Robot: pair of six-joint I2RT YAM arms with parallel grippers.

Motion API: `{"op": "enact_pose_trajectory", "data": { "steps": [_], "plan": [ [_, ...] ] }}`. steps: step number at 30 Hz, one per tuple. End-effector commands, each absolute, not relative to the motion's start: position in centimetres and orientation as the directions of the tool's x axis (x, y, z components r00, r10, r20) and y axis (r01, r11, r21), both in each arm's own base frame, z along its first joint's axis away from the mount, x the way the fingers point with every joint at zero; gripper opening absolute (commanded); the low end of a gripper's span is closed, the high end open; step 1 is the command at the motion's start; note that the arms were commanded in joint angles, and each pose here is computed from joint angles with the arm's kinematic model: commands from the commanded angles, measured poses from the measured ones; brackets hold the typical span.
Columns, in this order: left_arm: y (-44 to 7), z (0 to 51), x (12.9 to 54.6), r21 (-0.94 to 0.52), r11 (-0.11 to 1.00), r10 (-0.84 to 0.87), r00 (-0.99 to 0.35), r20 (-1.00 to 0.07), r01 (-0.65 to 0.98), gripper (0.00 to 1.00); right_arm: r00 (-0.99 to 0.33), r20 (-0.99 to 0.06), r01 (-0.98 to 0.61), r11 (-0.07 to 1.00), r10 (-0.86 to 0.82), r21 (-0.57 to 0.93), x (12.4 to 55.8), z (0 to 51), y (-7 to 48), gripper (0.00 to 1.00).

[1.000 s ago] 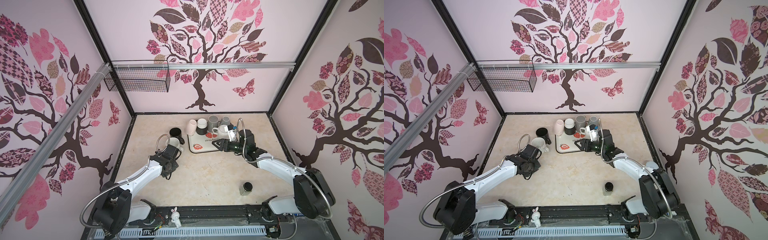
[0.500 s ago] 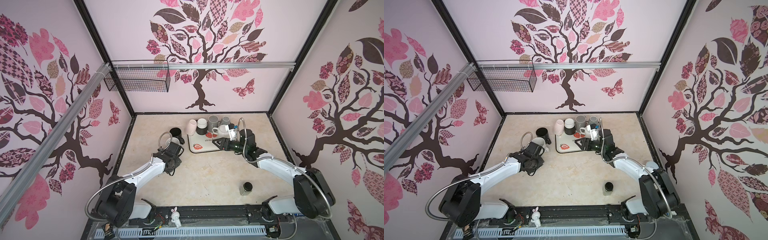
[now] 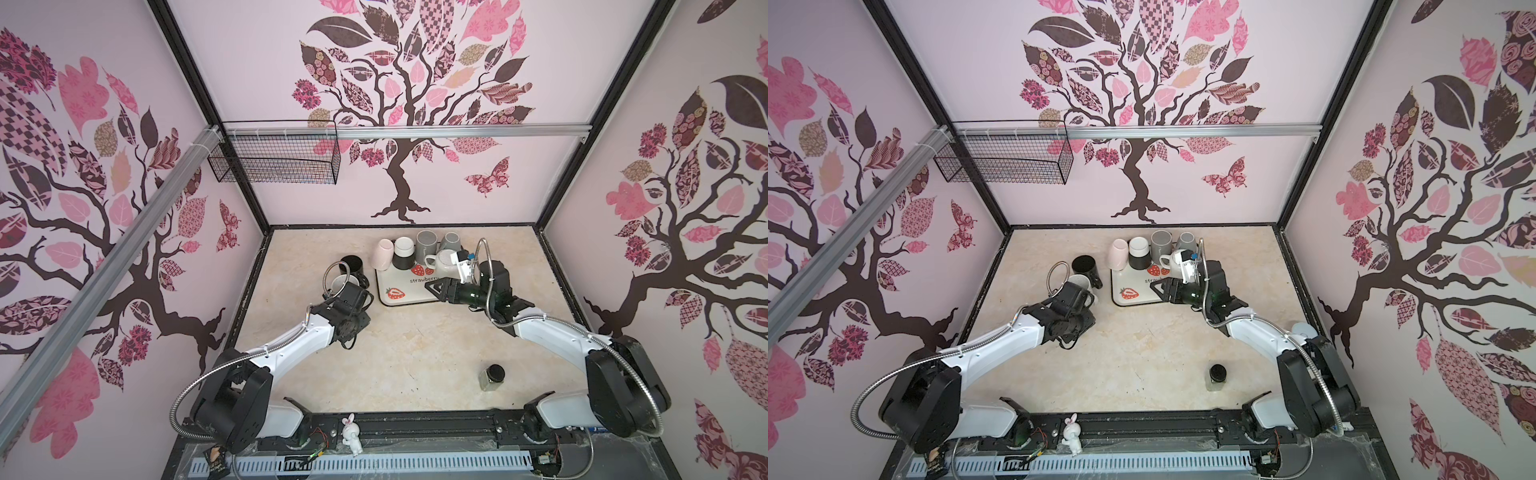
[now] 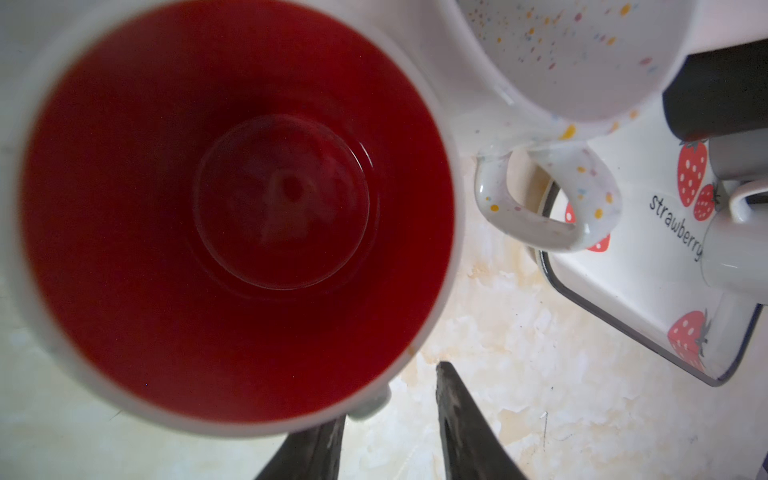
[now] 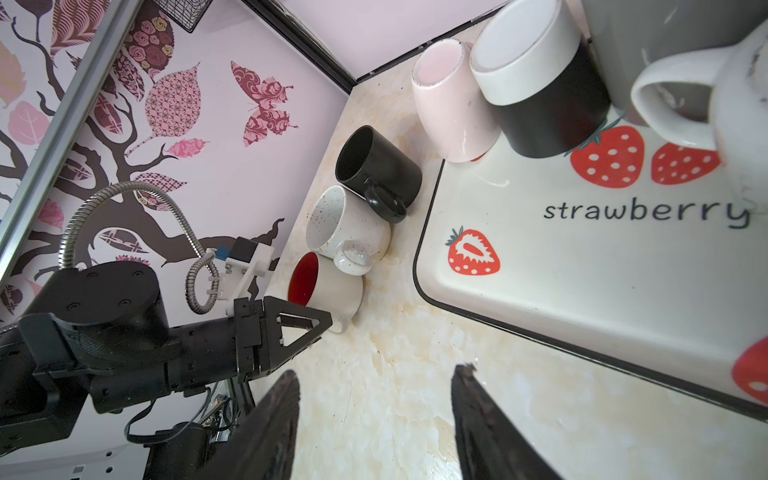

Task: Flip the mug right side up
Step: 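Lower the red-lined mug upright onto the table and open the left gripper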

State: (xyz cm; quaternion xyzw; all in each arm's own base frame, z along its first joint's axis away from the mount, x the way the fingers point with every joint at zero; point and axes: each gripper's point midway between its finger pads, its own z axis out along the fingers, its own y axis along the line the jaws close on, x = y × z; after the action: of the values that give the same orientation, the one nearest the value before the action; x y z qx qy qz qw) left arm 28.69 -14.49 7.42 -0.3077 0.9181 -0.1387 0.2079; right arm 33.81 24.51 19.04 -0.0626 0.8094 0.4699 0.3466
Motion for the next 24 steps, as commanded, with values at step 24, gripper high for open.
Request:
{"op": "enact_pose_trajectory", "data": {
  "steps": [24],
  "plan": [
    [-13.9,18.1,28.5,-0.387,0.913,-0.354,-0.72,-0.596,-0.129,0.41,-0.64,-0.742,-0.11,0.933,0.199,0.344,46.0,17.6,17.9,0.77]
  ]
}}
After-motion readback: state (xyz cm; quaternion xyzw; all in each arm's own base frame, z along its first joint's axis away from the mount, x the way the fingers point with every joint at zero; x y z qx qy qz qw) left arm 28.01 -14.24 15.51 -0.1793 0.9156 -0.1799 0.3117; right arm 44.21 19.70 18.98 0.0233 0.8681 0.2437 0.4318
